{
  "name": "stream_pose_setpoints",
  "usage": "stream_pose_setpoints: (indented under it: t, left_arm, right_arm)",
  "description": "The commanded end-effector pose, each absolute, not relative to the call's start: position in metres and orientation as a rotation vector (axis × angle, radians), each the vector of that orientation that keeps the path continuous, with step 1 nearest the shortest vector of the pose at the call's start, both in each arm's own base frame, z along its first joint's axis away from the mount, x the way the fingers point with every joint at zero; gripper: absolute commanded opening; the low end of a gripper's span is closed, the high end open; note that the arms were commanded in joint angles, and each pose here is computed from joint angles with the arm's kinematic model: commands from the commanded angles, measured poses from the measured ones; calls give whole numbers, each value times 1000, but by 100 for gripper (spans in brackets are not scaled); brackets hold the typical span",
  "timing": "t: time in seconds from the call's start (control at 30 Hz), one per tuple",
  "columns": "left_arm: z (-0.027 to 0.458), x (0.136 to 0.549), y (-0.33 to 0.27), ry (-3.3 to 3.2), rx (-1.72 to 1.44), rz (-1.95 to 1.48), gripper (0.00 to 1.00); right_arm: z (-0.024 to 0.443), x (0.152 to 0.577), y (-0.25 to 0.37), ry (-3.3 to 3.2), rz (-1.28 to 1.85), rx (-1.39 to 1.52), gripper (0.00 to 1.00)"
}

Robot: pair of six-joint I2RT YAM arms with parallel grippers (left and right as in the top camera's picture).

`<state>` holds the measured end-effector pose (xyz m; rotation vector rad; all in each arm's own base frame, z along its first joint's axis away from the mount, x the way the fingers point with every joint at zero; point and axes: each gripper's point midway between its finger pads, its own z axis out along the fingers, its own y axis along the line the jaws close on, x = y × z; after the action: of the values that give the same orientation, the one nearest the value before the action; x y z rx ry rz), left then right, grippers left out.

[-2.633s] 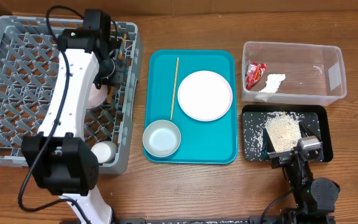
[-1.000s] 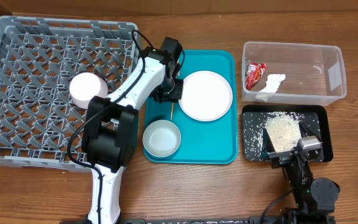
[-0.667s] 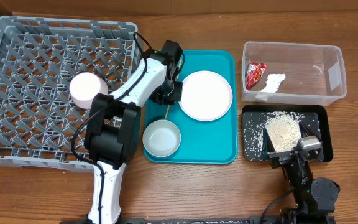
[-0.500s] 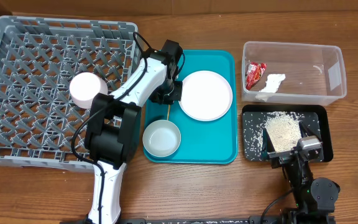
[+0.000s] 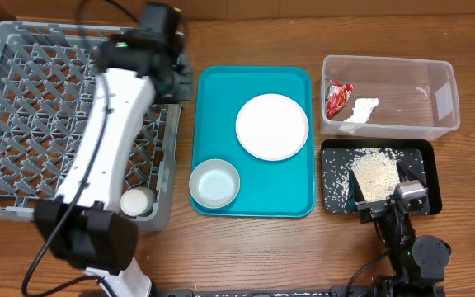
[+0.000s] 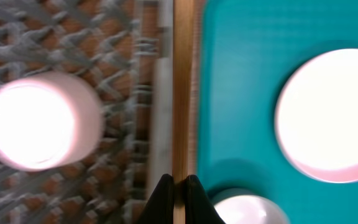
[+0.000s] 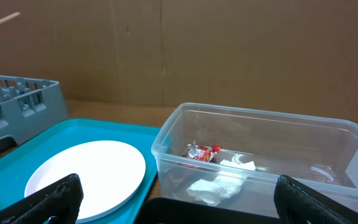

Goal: Sort waste into correct bins and load items into the dishwasher

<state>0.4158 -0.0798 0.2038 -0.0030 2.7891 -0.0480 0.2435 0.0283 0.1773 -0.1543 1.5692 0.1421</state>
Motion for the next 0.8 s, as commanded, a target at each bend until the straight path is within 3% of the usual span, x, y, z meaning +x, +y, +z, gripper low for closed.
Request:
stream_pose_setpoints:
  t: [0.0,0.2,0.33,0.43,0.5,0.6,0.77]
  left_arm:
    - [187,412,-28,2856,147,166,4]
    - [140,405,-13,2987,159,180,6]
    - [113,404,-14,3060,101,181,18]
    - [108,405,-18,3073,52,141,12]
    - [114,406,-21,3057,41,115,15]
    - [139,407,-22,3005,-30,98,31]
    - [203,393,-24,2873,-103,54,35]
  right_arm:
    - [176,244,27,1563,135,-150,100]
    - [176,244,27,1563,135,-151,100]
    - [176,244,27,1563,135,-150,100]
    - [176,244,27,1563,135,-151,100]
    - [176,244,27,1563,135,-150,100]
    - [176,244,27,1563,135,-150,100]
    - [176,244,27,1563,135,-150,100]
